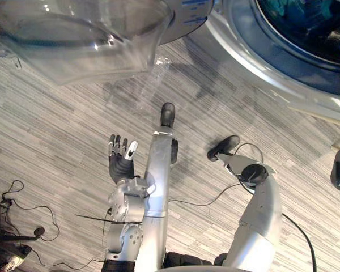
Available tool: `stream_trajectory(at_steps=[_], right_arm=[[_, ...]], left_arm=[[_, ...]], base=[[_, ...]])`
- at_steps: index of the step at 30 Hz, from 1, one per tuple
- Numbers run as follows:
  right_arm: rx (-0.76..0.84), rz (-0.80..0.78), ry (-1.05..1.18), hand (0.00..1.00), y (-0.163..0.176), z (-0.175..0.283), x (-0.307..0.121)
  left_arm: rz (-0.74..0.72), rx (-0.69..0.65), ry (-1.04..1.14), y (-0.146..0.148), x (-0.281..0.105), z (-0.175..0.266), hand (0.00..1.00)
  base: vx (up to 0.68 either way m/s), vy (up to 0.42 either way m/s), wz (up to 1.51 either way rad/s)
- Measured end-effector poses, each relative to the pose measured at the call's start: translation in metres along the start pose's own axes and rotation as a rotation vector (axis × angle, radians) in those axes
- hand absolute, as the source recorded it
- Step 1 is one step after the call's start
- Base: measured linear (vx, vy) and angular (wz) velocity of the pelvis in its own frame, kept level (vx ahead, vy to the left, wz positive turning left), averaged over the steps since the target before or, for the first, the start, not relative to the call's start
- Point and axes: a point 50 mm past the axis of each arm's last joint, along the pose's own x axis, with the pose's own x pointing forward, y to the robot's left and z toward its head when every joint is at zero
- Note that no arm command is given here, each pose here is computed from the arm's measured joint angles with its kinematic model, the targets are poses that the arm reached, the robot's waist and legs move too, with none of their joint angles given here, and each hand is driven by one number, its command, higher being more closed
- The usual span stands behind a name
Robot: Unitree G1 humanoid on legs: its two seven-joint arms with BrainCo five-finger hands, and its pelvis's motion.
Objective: Pick up the laundry basket with both hands and put the clothes into the washing machine.
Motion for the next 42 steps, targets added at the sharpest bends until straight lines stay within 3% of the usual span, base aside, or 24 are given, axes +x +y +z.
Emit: stream_trajectory(at_steps=[3, 10, 15, 21, 26, 28, 32, 37, 42], right_arm=[[-0.061, -0.020, 0.089, 0.00, -0.010, -0.026, -0.005], [-0.189, 0.133, 0.252, 0.00, -0.043, -0.077, -0.049], [-0.155, 0.107, 0.428, 0.00, -0.101, -0.117, -0.126], [-0.212, -0.098, 0.661, 0.00, -0.191, -0.139, -0.242], [-0.431, -0.308, 0.831, 0.00, -0.275, -0.113, -0.311], [-0.464, -0.347, 0.870, 0.00, -0.288, -0.106, -0.325], [-0.556, -0.590, 0.945, 0.00, -0.337, -0.065, -0.376], [-0.646, -0.934, 0.923, 0.00, -0.378, -0.009, -0.423], [-0.710, -1.074, 0.913, 0.00, -0.388, 0.014, -0.440]], left_arm=[[0.002, 0.001, 0.001, 0.001, 0.000, 0.000, 0.00], [0.071, 0.023, -0.011, 0.021, 0.005, 0.001, 0.00], [0.176, 0.058, 0.033, 0.046, 0.008, -0.009, 0.00], [0.204, 0.094, 0.115, 0.061, 0.005, -0.025, 0.00], [0.205, 0.175, 0.170, 0.076, 0.006, -0.031, 0.00], [0.212, 0.191, 0.162, 0.081, 0.006, -0.028, 0.00], [0.264, 0.199, 0.168, 0.098, -0.003, -0.027, 0.00], [0.294, 0.204, 0.259, 0.111, -0.025, -0.042, 0.00], [0.294, 0.252, 0.322, 0.118, -0.031, -0.052, 0.00]], base=[[-0.07, 0.024, 0.08], [-0.06, 0.007, 0.07], [0.01, -0.036, 0.07], [0.09, -0.078, 0.03], [0.12, -0.090, -0.04], [0.09, -0.078, -0.10], [0.10, -0.065, -0.18], [0.12, 0.020, -0.42], [0.07, 0.036, -0.20]])
